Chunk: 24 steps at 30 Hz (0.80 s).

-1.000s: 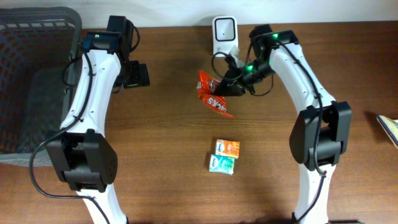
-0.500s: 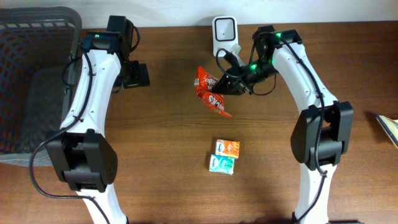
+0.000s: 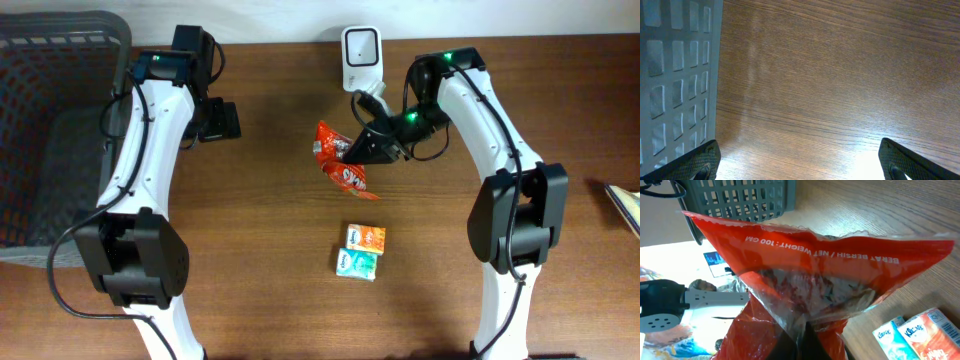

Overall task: Scan the item barcode
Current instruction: 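Lift the red bag and hold it in front of the scanner, then raise the red bag up past the scanner with the right gripper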

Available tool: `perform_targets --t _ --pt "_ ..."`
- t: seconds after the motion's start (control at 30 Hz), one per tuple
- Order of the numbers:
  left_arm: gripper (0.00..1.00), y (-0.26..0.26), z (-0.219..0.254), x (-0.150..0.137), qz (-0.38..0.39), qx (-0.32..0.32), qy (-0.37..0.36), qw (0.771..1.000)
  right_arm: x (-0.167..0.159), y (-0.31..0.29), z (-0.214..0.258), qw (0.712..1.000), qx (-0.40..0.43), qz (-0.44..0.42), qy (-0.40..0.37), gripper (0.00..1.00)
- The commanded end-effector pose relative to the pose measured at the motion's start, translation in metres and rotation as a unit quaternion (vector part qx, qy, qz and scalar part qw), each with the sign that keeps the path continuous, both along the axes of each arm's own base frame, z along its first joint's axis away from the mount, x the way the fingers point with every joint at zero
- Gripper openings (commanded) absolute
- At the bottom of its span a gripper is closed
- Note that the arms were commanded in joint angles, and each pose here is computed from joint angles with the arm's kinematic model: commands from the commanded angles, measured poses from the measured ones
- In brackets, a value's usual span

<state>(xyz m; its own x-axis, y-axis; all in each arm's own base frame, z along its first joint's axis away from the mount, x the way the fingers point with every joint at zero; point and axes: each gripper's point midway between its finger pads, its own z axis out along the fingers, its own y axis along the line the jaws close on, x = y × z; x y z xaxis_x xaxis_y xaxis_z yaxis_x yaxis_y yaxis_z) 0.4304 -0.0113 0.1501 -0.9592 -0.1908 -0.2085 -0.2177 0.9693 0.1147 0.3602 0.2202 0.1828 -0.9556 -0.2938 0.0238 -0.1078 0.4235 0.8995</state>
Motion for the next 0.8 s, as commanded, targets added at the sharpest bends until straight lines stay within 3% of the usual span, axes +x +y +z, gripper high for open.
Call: perform_targets --t 0.0,0.13,0.3,0.37,0.77 --pt "0.99 0.004 -0.004 0.002 0.012 -0.003 -0.001 1.0 0.01 0.003 0.007 1.0 0.012 -0.007 -0.027 0.04" --pt "0.99 0.003 -0.003 0.008 0.012 -0.004 -0.013 1.0 0.047 -0.024 -0.04 0.98 -0.169 -0.101 -0.001 0.04" --pt "0.99 0.003 -0.002 0.011 0.012 -0.005 -0.019 1.0 0.091 -0.051 -0.051 0.944 -0.272 -0.173 -0.072 0.04" --pt "0.99 0.002 0.0 0.017 0.012 -0.006 -0.033 0.999 0.121 -0.069 -0.051 0.912 -0.326 -0.212 -0.133 0.04" --pt "0.99 -0.002 0.001 0.026 0.009 -0.019 -0.05 0.999 0.228 -0.055 -0.014 0.769 -0.392 -0.305 -0.403 0.04"
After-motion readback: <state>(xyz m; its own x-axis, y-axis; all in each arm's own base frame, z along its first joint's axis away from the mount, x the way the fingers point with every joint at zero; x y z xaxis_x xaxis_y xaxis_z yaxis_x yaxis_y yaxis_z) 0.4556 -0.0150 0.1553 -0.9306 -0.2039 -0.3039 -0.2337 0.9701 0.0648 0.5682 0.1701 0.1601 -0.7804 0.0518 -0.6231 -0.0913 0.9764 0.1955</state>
